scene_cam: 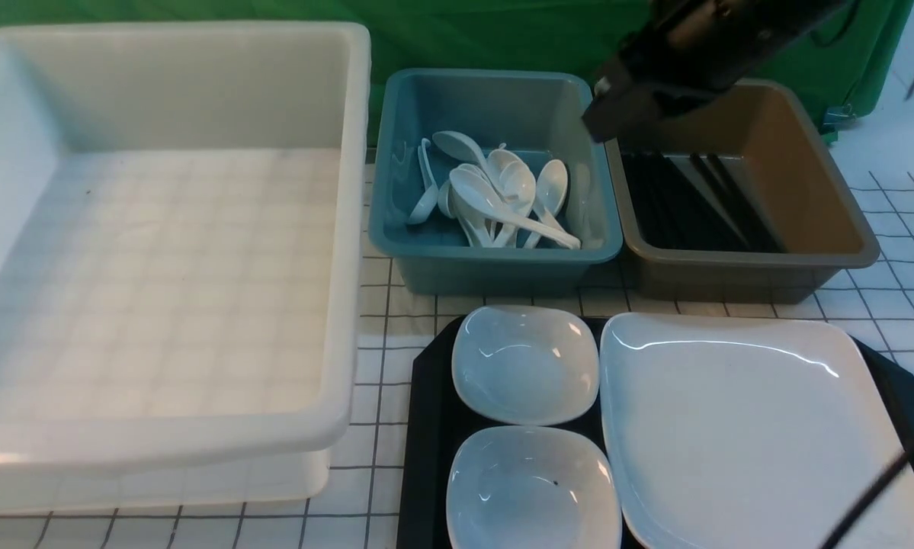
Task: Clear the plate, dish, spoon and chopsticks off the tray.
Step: Use the left arm to grab a small plate from the dinner plate
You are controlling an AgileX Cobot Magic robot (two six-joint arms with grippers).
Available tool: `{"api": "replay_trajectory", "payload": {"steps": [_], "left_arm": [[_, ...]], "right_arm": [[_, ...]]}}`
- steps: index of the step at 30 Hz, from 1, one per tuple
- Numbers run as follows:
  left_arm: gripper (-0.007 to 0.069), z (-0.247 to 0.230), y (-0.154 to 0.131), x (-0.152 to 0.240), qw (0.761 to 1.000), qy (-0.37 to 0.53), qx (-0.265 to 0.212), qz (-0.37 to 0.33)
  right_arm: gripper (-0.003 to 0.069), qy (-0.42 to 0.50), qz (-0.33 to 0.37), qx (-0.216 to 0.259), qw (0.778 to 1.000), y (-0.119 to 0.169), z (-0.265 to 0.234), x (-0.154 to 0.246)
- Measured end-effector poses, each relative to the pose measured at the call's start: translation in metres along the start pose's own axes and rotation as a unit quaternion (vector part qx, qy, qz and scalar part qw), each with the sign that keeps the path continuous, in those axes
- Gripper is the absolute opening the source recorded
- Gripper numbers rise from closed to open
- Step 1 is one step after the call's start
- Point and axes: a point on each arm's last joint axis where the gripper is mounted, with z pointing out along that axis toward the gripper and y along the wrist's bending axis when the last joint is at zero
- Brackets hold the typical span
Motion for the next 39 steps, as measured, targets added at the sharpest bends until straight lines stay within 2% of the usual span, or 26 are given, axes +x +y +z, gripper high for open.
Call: {"api": "replay_trajectory", "payload": {"steps": [2,7,17,22,23,25,31,36,37,38,39], "left_arm": [[0.0022,0.0,0.0,0.0,1.0,0.0,0.0,0.0],[0.0022,0.0,0.0,0.0,1.0,0.0,0.0,0.0],[0.0022,0.0,0.0,0.0,1.0,0.0,0.0,0.0],[0.0022,0.0,0.0,0.0,1.0,0.0,0.0,0.0],[0.0022,0.0,0.0,0.0,1.0,0.0,0.0,0.0],[0.0022,0.0,0.0,0.0,1.0,0.0,0.0,0.0],[0.0022,0.0,0.0,-0.001,1.0,-0.008,0.0,0.0],[0.0022,0.0,0.0,-0.002,1.0,-0.012,0.0,0.0],[0.0022,0.0,-0.001,-0.003,1.0,-0.016,0.003,-0.024],[0.0022,0.0,-0.002,-0.003,0.997,-0.018,0.01,-0.078],[0.0022,0.0,-0.002,-0.003,0.996,-0.018,0.01,-0.082]], "right_arm": [[0.0008,-0.017,0.002,0.033,0.999,0.01,-0.037,0.007],[0.0007,-0.022,0.005,0.075,0.997,0.027,-0.084,0.038],[0.0009,-0.034,0.018,0.092,0.995,0.075,-0.137,0.16],[0.001,-0.099,0.025,0.122,0.987,0.092,-0.152,0.221],[0.001,-0.103,0.024,0.125,0.987,0.092,-0.153,0.223],[0.0015,-0.157,0.022,0.141,0.977,0.101,-0.161,0.253],[0.0026,-0.268,0.022,0.158,0.95,0.105,-0.154,0.288],[0.0041,-0.28,0.022,0.16,0.946,0.104,-0.143,0.303],[0.0046,-0.275,0.024,0.159,0.948,0.103,-0.139,0.306],[0.0048,-0.272,0.024,0.159,0.949,0.102,-0.137,0.307],[0.0049,-0.271,0.025,0.159,0.949,0.102,-0.137,0.307]]}}
